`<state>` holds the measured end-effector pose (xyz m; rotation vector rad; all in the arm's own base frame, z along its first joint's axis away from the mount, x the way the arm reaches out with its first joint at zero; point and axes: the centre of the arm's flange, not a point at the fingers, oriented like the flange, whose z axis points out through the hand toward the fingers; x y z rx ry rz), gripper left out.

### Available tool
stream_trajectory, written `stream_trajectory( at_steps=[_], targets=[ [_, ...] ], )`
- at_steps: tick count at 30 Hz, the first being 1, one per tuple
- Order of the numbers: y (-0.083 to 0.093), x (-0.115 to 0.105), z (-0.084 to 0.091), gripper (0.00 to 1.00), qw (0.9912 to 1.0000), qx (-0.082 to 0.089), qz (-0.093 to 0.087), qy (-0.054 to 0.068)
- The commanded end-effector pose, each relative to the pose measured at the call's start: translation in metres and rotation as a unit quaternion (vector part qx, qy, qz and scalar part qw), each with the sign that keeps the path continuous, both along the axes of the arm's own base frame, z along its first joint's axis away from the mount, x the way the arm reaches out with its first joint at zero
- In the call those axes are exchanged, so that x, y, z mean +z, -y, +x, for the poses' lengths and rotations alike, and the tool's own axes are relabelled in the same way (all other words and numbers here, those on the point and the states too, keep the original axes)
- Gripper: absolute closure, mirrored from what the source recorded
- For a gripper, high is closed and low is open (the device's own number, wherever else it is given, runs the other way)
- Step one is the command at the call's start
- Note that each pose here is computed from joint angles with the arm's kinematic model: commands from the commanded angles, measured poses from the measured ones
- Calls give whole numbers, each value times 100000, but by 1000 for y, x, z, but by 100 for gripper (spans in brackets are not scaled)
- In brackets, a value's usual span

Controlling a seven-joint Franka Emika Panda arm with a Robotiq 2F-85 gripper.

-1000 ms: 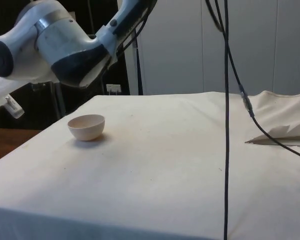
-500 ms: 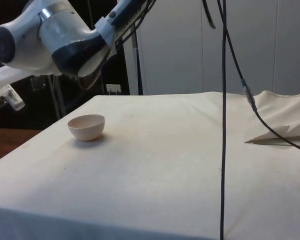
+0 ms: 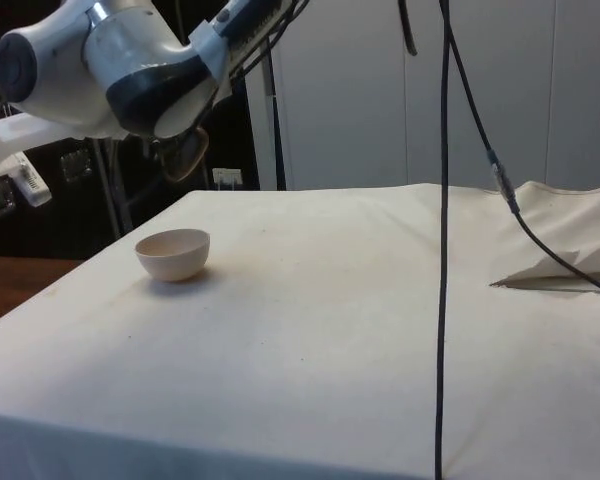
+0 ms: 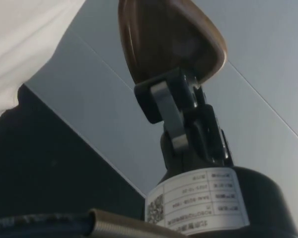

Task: Pour the coffee beans from the cup into the bowl.

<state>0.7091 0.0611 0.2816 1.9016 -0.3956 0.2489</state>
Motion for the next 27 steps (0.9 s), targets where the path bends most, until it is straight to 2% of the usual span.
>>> stream_trajectory(
  at_steps=[1,2,3,5,13,14,15,22,23,24,27],
  targets=[
    [3,2,1,100,99993,375,1156,-59],
    [4,1,1,100,99989,323,1459,-73],
    [5,1,1,100,99998,-245,565,41],
    [10,2,2,100,99973,11,2340,-53],
    [21,0,4,100,99888,-772,4671,-3],
    [21,0,4,100,99927,-1209,3613,65],
    [24,-1,4,100,99858,-960,5242,40],
    [22,-6,5,100,99691,-1413,7723,-53],
    [22,-7,4,100,99752,-1701,6832,-136],
    [21,-7,5,100,99668,-1439,8017,-83],
    [22,-9,5,100,99591,-1567,8899,-65]
  ],
)
